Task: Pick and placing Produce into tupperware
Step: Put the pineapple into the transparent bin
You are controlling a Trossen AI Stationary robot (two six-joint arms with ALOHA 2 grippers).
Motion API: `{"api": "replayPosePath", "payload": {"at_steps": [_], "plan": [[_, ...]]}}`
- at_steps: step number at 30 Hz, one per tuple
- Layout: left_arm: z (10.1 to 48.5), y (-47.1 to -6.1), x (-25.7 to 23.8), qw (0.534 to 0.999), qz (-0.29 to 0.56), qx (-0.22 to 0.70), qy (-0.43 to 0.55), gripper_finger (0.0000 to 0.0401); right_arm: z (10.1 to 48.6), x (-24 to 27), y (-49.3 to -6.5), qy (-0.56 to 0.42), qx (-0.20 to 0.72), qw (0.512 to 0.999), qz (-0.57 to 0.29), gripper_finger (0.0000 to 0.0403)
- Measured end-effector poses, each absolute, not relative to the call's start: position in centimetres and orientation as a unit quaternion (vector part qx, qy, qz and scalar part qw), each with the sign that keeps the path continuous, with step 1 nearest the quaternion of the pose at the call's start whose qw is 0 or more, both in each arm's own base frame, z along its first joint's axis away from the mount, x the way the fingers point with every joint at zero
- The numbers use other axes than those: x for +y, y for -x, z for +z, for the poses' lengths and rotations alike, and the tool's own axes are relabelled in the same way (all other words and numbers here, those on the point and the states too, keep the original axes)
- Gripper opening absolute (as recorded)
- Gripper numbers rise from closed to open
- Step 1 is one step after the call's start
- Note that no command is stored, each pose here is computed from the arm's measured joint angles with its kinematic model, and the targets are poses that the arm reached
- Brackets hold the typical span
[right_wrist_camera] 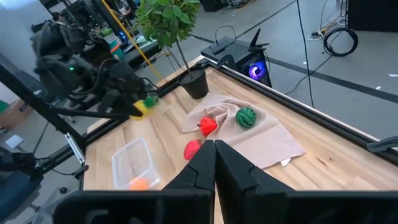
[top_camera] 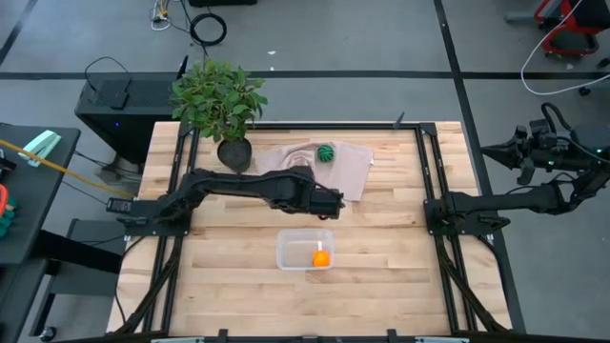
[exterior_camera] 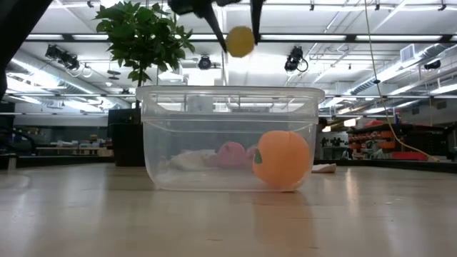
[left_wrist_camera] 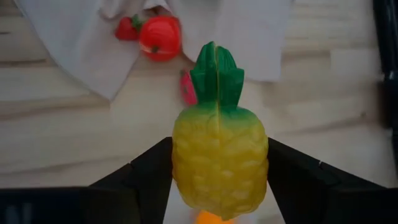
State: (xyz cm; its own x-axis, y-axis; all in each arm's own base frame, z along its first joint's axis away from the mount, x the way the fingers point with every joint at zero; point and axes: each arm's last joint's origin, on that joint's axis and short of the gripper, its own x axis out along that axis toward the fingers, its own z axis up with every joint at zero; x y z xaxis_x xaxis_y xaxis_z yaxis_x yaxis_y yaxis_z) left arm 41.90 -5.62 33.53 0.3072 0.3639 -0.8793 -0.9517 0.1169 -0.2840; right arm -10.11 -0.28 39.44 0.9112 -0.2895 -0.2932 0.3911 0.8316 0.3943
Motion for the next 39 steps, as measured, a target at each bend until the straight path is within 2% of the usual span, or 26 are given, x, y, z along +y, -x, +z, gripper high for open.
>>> {"api": "replayPosePath", "payload": {"at_steps": [9,24,33,39], "plan": [[34.7,-41.4,-9.2,0.684,0.419,0.346,0.487,0.0239,39.4,-0.3,10.1,-0.236,0.110,0.949,-0.180,0.0009],[34.6,-40.1,-14.5,0.632,0.357,0.417,0.547,0.0239,39.4,-0.3,10.1,-0.240,0.109,0.948,-0.181,0.0009],[34.5,-39.7,-15.2,0.601,0.356,0.440,0.564,0.0236,39.4,-0.3,10.1,-0.240,0.109,0.948,-0.181,0.0009],[34.1,-39.2,-15.0,0.582,0.388,0.447,0.558,0.0241,39.4,-0.3,10.1,-0.239,0.109,0.948,-0.181,0.0009]]}}
